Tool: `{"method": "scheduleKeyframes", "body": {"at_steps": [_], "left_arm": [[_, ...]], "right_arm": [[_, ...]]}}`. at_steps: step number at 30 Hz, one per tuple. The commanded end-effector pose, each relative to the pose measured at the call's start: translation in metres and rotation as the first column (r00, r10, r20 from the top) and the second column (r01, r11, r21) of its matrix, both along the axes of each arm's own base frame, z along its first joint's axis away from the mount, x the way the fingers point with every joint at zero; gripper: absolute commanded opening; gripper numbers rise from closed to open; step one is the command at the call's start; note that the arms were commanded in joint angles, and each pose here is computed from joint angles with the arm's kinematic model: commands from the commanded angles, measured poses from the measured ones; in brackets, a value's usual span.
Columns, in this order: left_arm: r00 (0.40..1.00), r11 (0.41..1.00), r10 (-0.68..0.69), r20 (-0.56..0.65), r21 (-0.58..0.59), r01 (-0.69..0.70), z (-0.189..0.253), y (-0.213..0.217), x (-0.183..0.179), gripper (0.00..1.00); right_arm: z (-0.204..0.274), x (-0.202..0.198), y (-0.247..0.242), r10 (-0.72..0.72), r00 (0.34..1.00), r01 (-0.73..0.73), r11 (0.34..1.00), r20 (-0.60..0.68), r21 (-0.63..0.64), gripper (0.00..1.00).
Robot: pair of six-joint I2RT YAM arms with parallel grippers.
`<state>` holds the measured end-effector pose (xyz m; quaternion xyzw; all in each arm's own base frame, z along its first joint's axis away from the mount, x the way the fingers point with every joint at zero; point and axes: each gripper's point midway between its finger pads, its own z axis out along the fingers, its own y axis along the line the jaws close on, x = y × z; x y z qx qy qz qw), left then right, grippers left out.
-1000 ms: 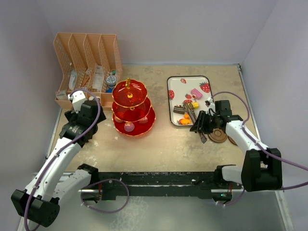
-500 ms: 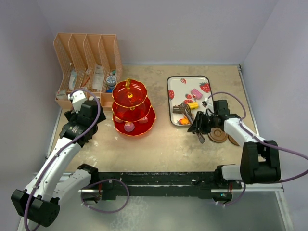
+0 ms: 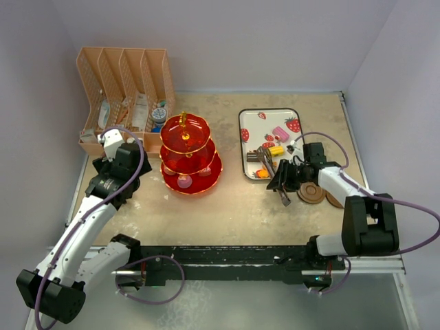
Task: Serve the afternoon tea
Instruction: Pick up the desert from the tray, then place the desert on the desert table.
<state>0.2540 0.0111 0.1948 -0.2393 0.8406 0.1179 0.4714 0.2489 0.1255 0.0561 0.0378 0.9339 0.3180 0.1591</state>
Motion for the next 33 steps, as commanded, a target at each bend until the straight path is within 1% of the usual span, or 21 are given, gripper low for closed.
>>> {"method": "scheduleKeyframes", "body": {"at_steps": [1, 6, 7, 8, 12, 16, 20, 23, 29, 33], "left_arm": [[0.999, 1.000, -0.011, 0.032, -0.001, 0.011, 0.009, -0.003, 0.006, 0.94], [0.999, 1.000, -0.012, 0.031, -0.001, 0.012, 0.009, -0.003, 0.006, 0.94], [0.999, 1.000, -0.012, 0.034, -0.002, 0.012, 0.009, -0.003, 0.006, 0.94], [0.999, 1.000, -0.011, 0.034, -0.002, 0.011, 0.009, -0.003, 0.006, 0.94], [0.999, 1.000, -0.011, 0.032, -0.001, 0.011, 0.009, -0.003, 0.006, 0.94], [0.999, 1.000, -0.011, 0.034, -0.002, 0.011, 0.009, -0.003, 0.006, 0.94], [0.999, 1.000, -0.014, 0.034, -0.003, 0.014, 0.009, -0.003, 0.006, 0.94], [0.999, 1.000, -0.015, 0.033, -0.002, 0.015, 0.009, -0.003, 0.006, 0.94], [0.999, 1.000, -0.019, 0.033, -0.005, 0.019, 0.009, -0.004, 0.006, 0.94], [0.999, 1.000, -0.017, 0.035, -0.005, 0.017, 0.009, -0.004, 0.006, 0.94]], "right_arm": [[0.026, 0.012, 0.009, 0.040, 0.995, -0.046, 0.997, 0.086, 0.063, 0.38], [0.028, 0.011, 0.011, 0.046, 0.995, -0.053, 0.996, 0.087, 0.071, 0.38], [0.029, 0.011, 0.011, 0.047, 0.995, -0.053, 0.996, 0.090, 0.071, 0.36], [0.029, 0.011, 0.011, 0.048, 0.995, -0.054, 0.996, 0.091, 0.070, 0.30], [0.032, 0.005, 0.012, 0.051, 0.994, -0.057, 0.996, 0.092, 0.068, 0.20], [0.037, 0.000, 0.009, 0.043, 0.994, -0.049, 0.997, 0.105, 0.051, 0.12], [0.050, 0.000, 0.005, 0.028, 0.989, -0.033, 0.999, 0.142, 0.029, 0.11], [0.062, 0.005, 0.001, -0.002, 0.979, 0.000, 1.000, 0.201, 0.009, 0.10], [0.098, 0.011, 0.008, -0.007, 0.940, -0.018, 0.997, 0.340, 0.069, 0.10], [0.126, 0.013, 0.020, 0.031, 0.901, -0.076, 0.993, 0.432, 0.086, 0.10]]}}
